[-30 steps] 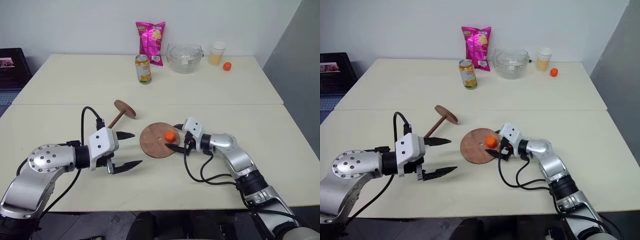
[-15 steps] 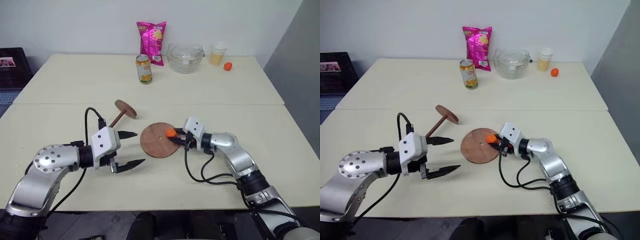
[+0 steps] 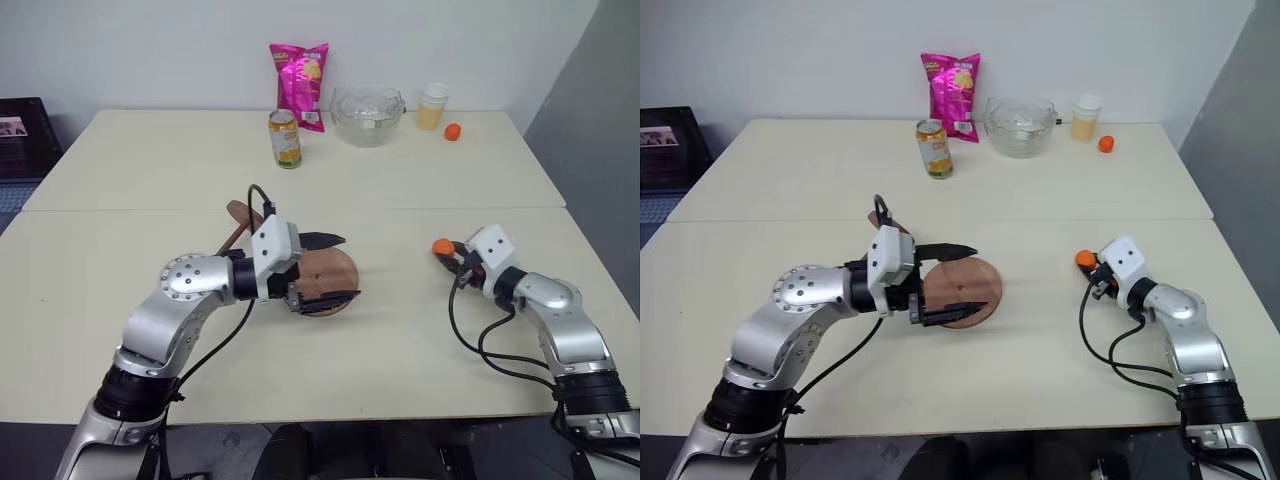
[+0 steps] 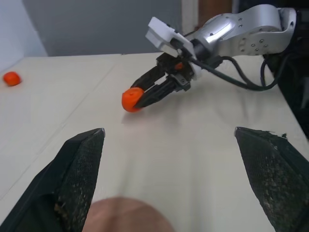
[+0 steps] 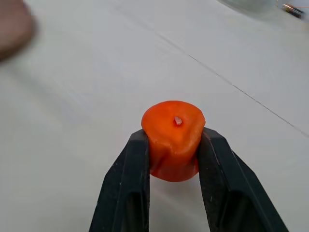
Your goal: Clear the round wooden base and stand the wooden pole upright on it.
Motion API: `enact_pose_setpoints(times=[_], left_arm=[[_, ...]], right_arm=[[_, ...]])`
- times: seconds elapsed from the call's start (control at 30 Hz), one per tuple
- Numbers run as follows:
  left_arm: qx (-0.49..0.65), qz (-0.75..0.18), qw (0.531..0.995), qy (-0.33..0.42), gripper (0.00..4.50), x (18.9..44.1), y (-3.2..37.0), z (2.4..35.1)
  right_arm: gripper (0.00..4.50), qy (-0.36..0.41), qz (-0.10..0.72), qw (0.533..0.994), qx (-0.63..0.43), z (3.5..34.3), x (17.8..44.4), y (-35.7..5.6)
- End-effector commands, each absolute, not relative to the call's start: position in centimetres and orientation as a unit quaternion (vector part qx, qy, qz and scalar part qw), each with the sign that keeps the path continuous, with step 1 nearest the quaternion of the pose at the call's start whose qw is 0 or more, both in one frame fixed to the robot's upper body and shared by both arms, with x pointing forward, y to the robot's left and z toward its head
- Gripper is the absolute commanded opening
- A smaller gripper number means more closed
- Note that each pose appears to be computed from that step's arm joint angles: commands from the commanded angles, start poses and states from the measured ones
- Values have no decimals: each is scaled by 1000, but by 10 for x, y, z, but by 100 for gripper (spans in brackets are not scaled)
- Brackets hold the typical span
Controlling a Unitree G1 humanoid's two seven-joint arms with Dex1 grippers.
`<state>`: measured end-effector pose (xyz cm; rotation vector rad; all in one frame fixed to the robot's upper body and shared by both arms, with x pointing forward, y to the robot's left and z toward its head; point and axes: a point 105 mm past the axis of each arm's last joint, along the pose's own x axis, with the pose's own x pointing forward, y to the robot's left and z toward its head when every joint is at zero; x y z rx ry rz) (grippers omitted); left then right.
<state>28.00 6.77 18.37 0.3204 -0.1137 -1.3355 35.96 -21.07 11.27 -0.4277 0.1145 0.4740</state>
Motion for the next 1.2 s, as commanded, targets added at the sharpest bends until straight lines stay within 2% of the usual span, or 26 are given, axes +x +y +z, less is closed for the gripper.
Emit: enact_pose_setpoints(times=[0.03,0.27,0.33,0.37,0.47,0.57,0.73,0.87,1.03,1.2], left_arm=[[153,-637,752,-70,450,278,51,188],[151,-635,754,-75,450,284,43,188],[151,-635,754,-70,450,284,43,187],[152,-635,754,-69,450,284,43,187],[154,-627,761,-64,450,286,46,186],[154,-597,785,-61,450,295,57,191],[169,-526,832,-51,450,306,86,201],[178,-469,864,-36,450,309,117,215],[166,-412,895,39,450,312,166,229],[216,-309,914,149,450,332,230,226]], right_arm=[[98,29,175,964,-199,125,368,-229],[98,56,134,976,-160,112,371,-242],[167,60,128,979,-144,111,371,-243],[175,62,127,980,-140,112,371,-243],[244,60,124,982,-131,113,370,-245],[308,33,122,985,-119,125,367,-244],[439,-34,150,973,-172,159,350,-237],[446,-71,250,947,-189,179,327,-207],[446,-78,375,904,-192,194,300,-168],[446,-57,501,842,-189,194,274,-124]])
